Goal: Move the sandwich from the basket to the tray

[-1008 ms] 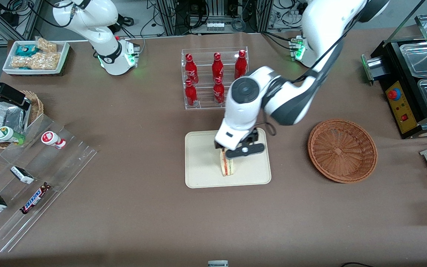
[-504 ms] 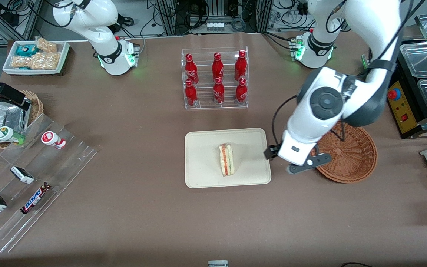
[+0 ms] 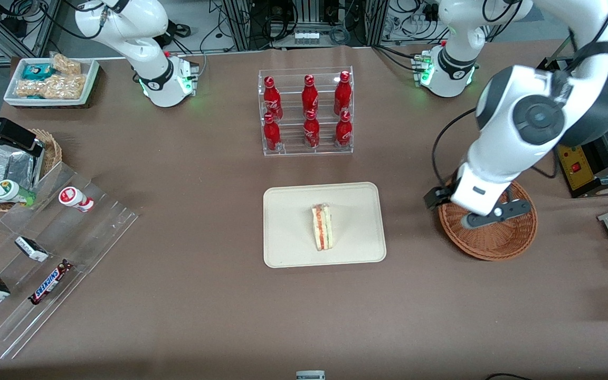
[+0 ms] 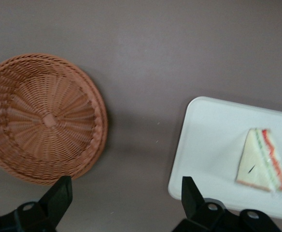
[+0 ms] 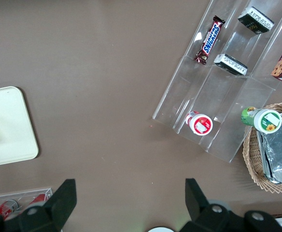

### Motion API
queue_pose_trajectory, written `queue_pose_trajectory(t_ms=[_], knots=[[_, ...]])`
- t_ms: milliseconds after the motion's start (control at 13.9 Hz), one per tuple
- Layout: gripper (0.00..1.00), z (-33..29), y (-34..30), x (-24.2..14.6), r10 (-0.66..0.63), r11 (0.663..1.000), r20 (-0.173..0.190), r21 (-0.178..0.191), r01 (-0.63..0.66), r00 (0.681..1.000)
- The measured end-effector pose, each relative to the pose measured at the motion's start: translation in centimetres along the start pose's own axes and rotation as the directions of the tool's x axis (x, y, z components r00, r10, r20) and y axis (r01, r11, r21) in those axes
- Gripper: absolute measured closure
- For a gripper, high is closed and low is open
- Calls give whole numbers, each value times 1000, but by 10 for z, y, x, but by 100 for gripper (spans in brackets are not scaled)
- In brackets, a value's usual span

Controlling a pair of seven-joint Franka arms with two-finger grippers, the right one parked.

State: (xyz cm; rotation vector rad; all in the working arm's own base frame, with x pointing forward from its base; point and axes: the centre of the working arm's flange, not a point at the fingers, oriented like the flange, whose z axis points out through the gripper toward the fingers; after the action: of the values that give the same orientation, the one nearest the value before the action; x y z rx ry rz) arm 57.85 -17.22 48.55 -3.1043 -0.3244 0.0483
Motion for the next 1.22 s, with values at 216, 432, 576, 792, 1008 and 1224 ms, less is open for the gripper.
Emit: queue_pose_trajectory(t_ms=[216,432,576,792,1008,1224], knots=[[0,-26,-52,-2,78,997,26,-1,-78,997],[0,-53,-90,-4,157,988,42,3,-157,987],[0,-71,-107,-4,207,978,59,3,-208,977],[0,-105,-131,-1,250,968,53,-7,-250,967],[0,-127,-155,6,256,966,16,-41,-255,967],[0,-133,-168,12,240,969,1,-50,-240,971]])
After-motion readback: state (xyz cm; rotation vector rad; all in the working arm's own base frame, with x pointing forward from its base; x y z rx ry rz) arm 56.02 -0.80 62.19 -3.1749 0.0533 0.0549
